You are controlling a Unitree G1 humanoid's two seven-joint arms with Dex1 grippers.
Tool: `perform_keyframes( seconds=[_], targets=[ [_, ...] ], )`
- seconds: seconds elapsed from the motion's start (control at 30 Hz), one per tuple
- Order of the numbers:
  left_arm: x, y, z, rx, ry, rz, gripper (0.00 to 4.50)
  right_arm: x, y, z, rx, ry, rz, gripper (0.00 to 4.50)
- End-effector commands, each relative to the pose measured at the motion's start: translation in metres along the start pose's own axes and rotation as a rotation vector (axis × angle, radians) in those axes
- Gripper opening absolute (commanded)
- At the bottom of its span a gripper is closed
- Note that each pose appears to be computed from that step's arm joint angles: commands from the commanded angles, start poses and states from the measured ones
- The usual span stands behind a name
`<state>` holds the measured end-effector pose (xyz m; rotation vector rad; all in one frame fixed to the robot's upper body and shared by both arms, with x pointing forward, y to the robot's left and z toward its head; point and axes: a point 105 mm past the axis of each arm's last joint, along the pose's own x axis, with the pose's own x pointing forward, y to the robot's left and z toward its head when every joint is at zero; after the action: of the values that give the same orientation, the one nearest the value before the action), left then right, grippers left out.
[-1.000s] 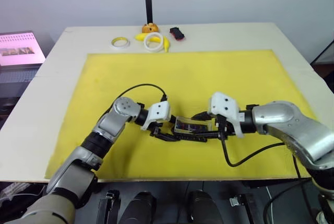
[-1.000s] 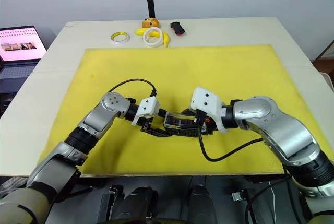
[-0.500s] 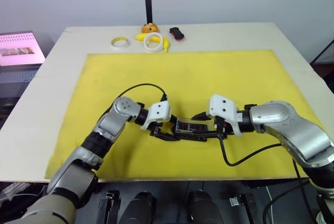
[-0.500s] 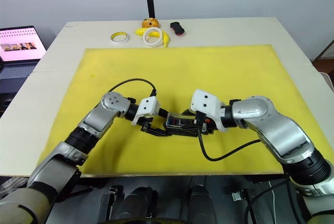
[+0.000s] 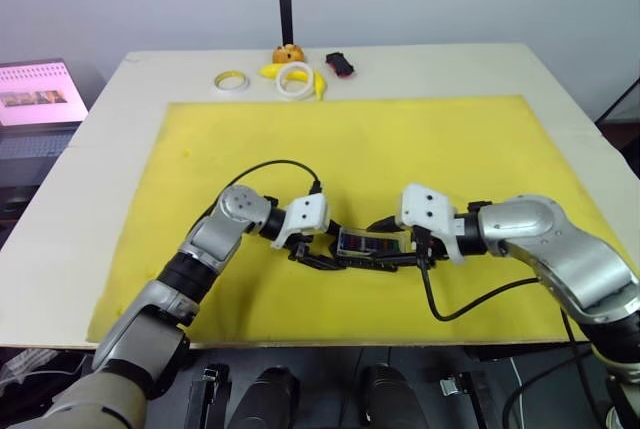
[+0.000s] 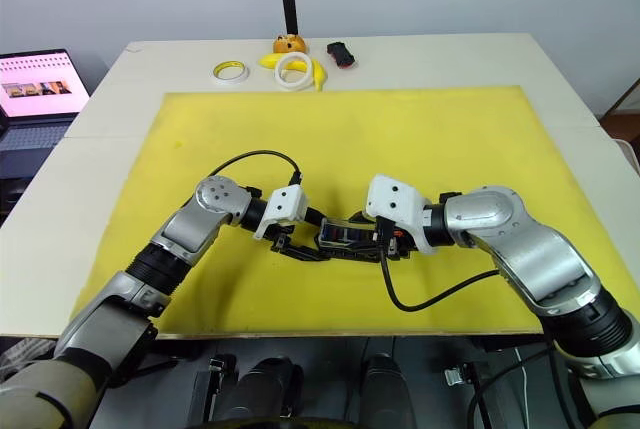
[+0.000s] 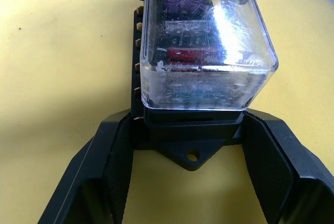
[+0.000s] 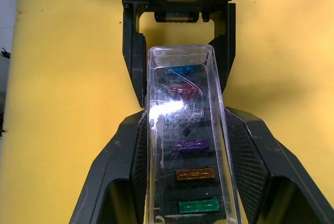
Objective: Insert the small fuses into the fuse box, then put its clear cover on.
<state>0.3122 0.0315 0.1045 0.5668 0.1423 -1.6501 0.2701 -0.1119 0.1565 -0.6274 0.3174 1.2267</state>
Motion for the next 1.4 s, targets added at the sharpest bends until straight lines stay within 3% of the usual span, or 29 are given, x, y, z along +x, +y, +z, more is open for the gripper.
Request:
perform_keyframes(
  seconds=[0.03, 0.2, 0.23, 0.77, 1.4],
  targets=[
    [-0.005, 0.007, 0.008, 0.033, -0.010, 0.037, 2.52, 0.000, 0.003, -0.001, -0.009, 0.006, 0.014, 2.15],
    [-0.005, 0.006, 0.008, 0.032, -0.012, 0.036, 2.52, -0.009, -0.003, 0.012, -0.062, -0.019, -0.033, 4.32],
    [-0.005, 0.006, 0.008, 0.031, -0.012, 0.036, 2.52, -0.010, -0.004, 0.014, -0.063, -0.024, -0.042, 4.46],
    [-0.005, 0.004, 0.008, 0.025, -0.018, 0.028, 2.52, -0.011, -0.012, 0.013, -0.139, -0.048, -0.168, 4.46],
    [-0.004, 0.002, 0.009, 0.020, -0.025, 0.029, 2.52, -0.005, -0.001, 0.007, -0.190, -0.037, -0.135, 4.46]
  ],
)
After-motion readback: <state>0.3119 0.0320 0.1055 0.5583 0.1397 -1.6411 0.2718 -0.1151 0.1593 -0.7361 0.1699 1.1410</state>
